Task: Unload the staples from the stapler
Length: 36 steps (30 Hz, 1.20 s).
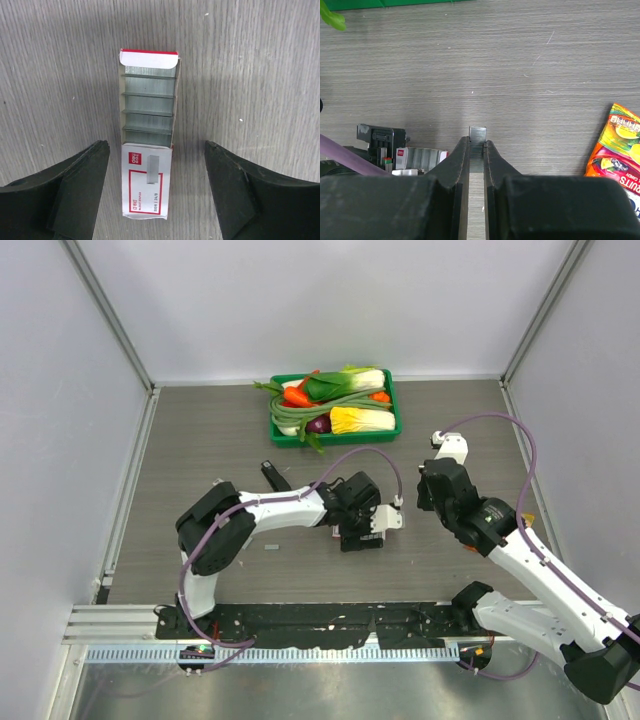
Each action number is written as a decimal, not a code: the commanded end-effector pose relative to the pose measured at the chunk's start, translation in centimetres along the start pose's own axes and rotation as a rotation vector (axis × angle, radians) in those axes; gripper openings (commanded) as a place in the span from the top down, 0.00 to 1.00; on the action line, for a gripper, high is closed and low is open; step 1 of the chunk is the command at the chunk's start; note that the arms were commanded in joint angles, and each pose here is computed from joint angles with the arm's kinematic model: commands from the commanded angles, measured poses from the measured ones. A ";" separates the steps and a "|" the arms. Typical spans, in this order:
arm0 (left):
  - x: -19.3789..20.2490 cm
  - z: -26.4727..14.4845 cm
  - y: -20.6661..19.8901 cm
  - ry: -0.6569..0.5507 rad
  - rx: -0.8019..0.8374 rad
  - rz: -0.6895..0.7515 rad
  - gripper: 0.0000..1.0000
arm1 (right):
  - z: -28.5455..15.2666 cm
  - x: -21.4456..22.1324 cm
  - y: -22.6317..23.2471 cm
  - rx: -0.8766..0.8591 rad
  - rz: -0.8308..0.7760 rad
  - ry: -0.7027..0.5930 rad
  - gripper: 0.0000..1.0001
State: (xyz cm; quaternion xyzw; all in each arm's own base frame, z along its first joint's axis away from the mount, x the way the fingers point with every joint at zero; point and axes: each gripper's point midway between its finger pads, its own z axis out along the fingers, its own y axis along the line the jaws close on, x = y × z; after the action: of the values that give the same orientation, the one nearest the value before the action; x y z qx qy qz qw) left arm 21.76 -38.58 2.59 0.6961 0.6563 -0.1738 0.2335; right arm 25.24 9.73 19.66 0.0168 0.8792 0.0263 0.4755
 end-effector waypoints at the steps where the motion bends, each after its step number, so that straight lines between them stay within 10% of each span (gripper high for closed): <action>1: -0.6 -0.3 0.7 -0.020 -0.035 0.015 0.25 | -1.1 -2.3 0.2 -0.020 0.023 -0.057 0.99; 13: 0.2 -0.6 0.2 -0.003 -0.036 -0.015 0.42 | -1.1 -2.5 0.2 -0.020 0.021 -0.055 0.99; 30: 3.5 -2.6 -1.1 0.056 -0.091 -0.113 0.42 | -0.6 -1.9 0.7 -0.036 0.013 -0.033 0.99; 36: 1.6 -2.7 -0.1 0.012 -0.126 -0.148 0.16 | -0.4 -1.7 0.8 -0.039 0.012 -0.028 0.99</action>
State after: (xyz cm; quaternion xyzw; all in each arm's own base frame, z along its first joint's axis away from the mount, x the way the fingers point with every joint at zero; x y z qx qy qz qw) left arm 20.83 -34.70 2.38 0.6511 0.7081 -0.1419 0.2333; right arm 25.08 10.07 19.69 0.0092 0.8837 0.0336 0.4667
